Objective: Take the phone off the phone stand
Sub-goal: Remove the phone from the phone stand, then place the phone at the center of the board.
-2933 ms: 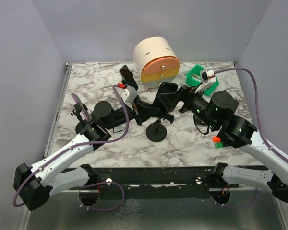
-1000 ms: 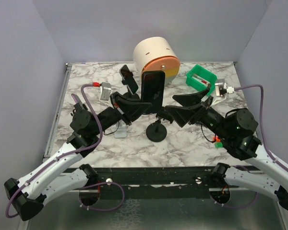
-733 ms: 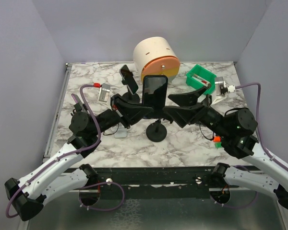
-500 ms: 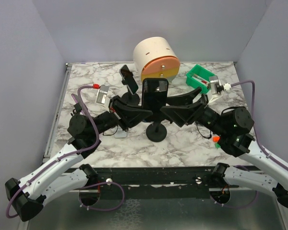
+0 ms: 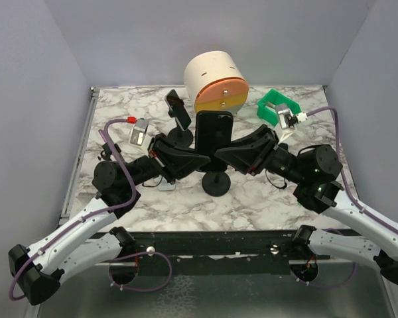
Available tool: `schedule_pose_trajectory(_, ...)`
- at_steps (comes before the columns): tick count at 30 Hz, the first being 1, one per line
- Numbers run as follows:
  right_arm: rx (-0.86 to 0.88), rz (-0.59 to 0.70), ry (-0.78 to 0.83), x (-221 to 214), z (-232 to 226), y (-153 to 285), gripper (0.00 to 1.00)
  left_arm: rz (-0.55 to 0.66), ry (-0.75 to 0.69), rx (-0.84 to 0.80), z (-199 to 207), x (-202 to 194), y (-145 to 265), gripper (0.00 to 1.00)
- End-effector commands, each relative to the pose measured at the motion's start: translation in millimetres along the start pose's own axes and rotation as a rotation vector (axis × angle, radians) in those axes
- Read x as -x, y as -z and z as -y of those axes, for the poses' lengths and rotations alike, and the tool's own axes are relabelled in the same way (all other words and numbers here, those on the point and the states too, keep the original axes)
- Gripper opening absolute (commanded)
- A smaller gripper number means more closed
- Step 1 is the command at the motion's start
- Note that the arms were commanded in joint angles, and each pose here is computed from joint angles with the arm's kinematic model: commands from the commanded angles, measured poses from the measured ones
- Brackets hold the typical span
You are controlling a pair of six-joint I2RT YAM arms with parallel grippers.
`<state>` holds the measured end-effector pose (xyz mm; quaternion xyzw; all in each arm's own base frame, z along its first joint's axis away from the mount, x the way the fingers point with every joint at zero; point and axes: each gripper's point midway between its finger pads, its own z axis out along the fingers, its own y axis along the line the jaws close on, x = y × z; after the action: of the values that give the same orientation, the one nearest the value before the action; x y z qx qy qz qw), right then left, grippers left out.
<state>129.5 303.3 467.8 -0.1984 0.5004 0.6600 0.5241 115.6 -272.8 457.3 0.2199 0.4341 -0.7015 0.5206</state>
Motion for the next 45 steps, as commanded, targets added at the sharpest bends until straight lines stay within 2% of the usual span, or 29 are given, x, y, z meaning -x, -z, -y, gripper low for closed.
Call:
schedule_pose_trajectory(1, 0.029, 0.008, 0.006, 4, -9, 4, 0.25, 0.039, -0.038, -0.079, 19, 12, -2, 0.0)
schedule_pose_trajectory(4, 0.013, 0.039, 0.038, 11, -9, 10, 0.15, 0.046, -0.05, -0.062, 14, 10, 0, 0.0)
schedule_pose_trajectory(5, 0.011, 0.046, 0.048, 13, -11, 11, 0.13, 0.05, -0.057, -0.056, 13, 9, 2, 0.06)
schedule_pose_trajectory(6, 0.005, 0.055, 0.062, 16, -11, 13, 0.11, 0.054, -0.071, -0.049, 11, 9, 3, 0.27)
schedule_pose_trajectory(8, -0.017, 0.074, 0.091, 23, -10, 17, 0.1, 0.065, -0.094, -0.03, 7, 8, 6, 0.57)
schedule_pose_trajectory(10, -0.07, 0.095, 0.134, 31, -5, 23, 0.1, 0.098, -0.114, 0.009, 1, 10, 12, 0.91)
schedule_pose_trajectory(11, -0.113, 0.11, 0.167, 36, 1, 27, 0.09, 0.121, -0.129, 0.034, -3, 13, 16, 0.98)
schedule_pose_trajectory(13, -0.252, 0.138, 0.232, 49, 21, 37, 0.1, 0.161, -0.184, 0.099, -11, 17, 27, 0.99)
schedule_pose_trajectory(15, -0.471, 0.171, 0.296, 65, 54, 53, 0.09, 0.205, -0.257, 0.202, -22, 28, 39, 0.99)
schedule_pose_trajectory(18, -0.825, 0.091, 0.414, 66, 112, 80, 0.09, 0.239, -0.377, 0.4, -48, 44, 59, 0.99)
schedule_pose_trajectory(20, -0.983, 0.012, 0.504, 58, 142, 94, 0.09, 0.24, -0.459, 0.528, -64, 54, 73, 0.99)
schedule_pose_trajectory(24, -1.075, -0.012, 0.553, 46, 168, 106, 0.08, 0.227, -0.601, 0.681, -82, 62, 97, 0.99)
schedule_pose_trajectory(27, -1.175, -0.012, 0.54, 50, 197, 125, 0.08, 0.223, -0.653, 0.747, -92, 63, 110, 0.99)
schedule_pose_trajectory(32, -1.31, -0.024, 0.371, 52, 263, 174, 0.08, 0.218, -0.675, 0.792, -100, 59, 122, 0.99)
schedule_pose_trajectory(37, -1.346, -0.064, 0.178, 13, 315, 209, 0.08, 0.194, -0.665, 0.805, -108, 47, 126, 0.99)
schedule_pose_trajectory(41, -1.297, -0.089, -0.038, -29, 342, 217, 0.08, 0.176, -0.631, 0.811, -116, 33, 132, 0.99)
schedule_pose_trajectory(45, -1.258, -0.135, -0.125, -58, 366, 213, 0.08, 0.155, -0.615, 0.767, -112, 24, 130, 0.99)
